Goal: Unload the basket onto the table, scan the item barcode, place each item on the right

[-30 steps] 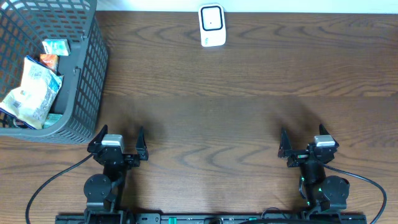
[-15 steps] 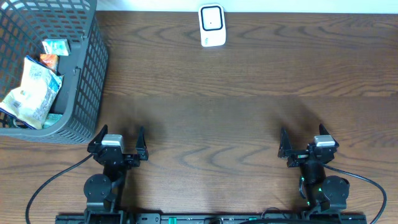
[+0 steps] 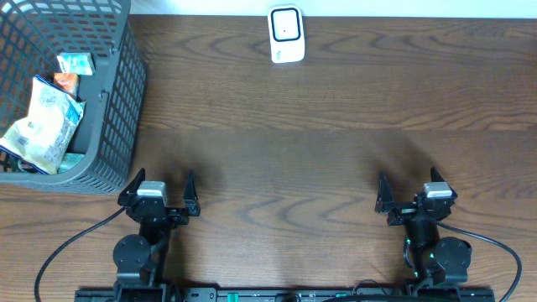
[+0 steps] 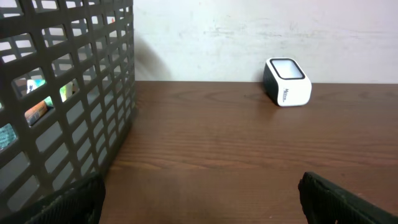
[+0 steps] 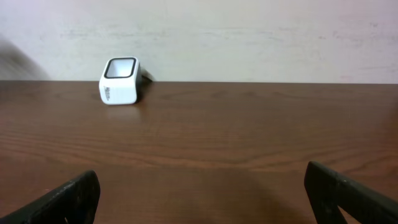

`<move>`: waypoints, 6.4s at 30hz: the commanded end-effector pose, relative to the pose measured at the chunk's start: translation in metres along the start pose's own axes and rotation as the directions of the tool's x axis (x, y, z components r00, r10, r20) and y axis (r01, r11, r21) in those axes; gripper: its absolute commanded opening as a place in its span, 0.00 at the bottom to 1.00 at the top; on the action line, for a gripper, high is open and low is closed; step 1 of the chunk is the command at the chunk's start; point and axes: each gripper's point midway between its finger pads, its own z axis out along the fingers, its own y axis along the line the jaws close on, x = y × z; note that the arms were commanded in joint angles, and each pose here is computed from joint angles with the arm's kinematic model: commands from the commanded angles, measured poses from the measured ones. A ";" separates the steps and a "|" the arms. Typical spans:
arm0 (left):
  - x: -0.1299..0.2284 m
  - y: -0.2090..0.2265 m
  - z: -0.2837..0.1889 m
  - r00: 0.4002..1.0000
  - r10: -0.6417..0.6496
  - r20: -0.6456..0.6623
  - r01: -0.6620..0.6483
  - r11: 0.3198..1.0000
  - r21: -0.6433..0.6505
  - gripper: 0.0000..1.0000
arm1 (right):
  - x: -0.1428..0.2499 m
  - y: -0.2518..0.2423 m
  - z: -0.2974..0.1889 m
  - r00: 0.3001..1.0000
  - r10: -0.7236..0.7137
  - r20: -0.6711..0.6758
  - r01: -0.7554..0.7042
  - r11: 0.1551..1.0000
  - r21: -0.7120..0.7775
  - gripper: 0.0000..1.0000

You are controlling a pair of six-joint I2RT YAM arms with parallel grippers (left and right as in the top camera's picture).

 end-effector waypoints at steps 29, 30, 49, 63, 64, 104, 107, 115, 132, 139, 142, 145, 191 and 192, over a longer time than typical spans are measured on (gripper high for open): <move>-0.178 -0.022 -0.079 0.675 0.059 0.736 -0.117 0.993 0.028 0.98 | 0.000 0.002 0.000 1.000 -0.015 0.000 0.015 1.000 -0.009 0.99; -0.187 -0.023 -0.088 0.641 0.071 0.764 -0.129 0.992 0.016 0.97 | 0.000 0.002 0.000 1.000 -0.015 0.000 0.015 1.000 -0.009 0.99; -0.253 -0.078 0.021 0.966 0.120 0.227 -0.202 0.902 0.382 0.98 | 0.000 0.002 0.000 1.000 -0.015 0.000 0.015 1.000 -0.009 0.99; -0.303 -0.030 0.077 0.988 0.120 -0.100 -0.086 0.951 0.297 0.98 | 0.000 0.002 0.000 1.000 -0.015 0.000 0.015 1.000 -0.009 0.99; -0.303 -0.022 0.079 0.978 0.136 -0.157 -0.086 0.954 0.286 0.98 | 0.000 0.002 0.000 1.000 -0.015 0.000 0.015 1.000 -0.009 0.99; -0.145 0.280 0.148 0.671 -0.125 -0.730 -0.242 0.895 -0.375 0.98 | 0.000 0.002 0.000 1.000 -0.015 0.000 0.015 1.000 -0.009 0.99; -0.109 0.292 0.153 0.591 -0.121 -0.798 -0.282 0.895 -0.345 0.98 | 0.000 0.002 0.000 1.000 -0.015 0.000 0.015 1.000 -0.009 0.99; -0.025 0.308 0.161 0.401 -0.134 -0.906 -0.306 0.913 -0.271 0.98 | 0.000 0.002 0.000 1.000 -0.015 0.000 0.015 1.000 -0.009 0.99; 0.002 0.311 0.148 0.208 -0.043 -0.977 -0.457 0.879 -0.136 0.98 | 0.000 0.002 0.000 1.000 -0.015 0.000 0.015 1.000 -0.009 0.99; 0.033 0.307 0.141 0.165 -0.050 -0.985 -0.439 0.891 -0.118 0.98 | 0.000 0.002 0.000 1.000 -0.015 0.000 0.015 1.000 -0.009 0.99; 0.041 0.311 0.138 0.160 -0.058 -0.985 -0.444 0.888 -0.125 0.98 | 0.000 0.002 0.000 1.000 -0.015 0.000 0.015 1.000 -0.009 0.99; 0.046 0.318 0.134 0.168 -0.078 -0.983 -0.442 0.885 -0.146 0.98 | 0.000 0.002 0.000 1.000 -0.015 0.000 0.015 1.000 -0.009 0.99; -0.263 0.200 0.133 0.935 -0.154 -0.319 0.086 0.972 -0.218 0.07 | 0.000 0.002 0.000 1.000 -0.015 0.000 0.015 1.000 -0.009 0.99; -0.278 0.193 0.124 0.946 -0.163 -0.281 0.100 0.969 -0.226 0.07 | 0.000 0.002 0.000 1.000 -0.015 0.000 0.015 1.000 -0.009 0.99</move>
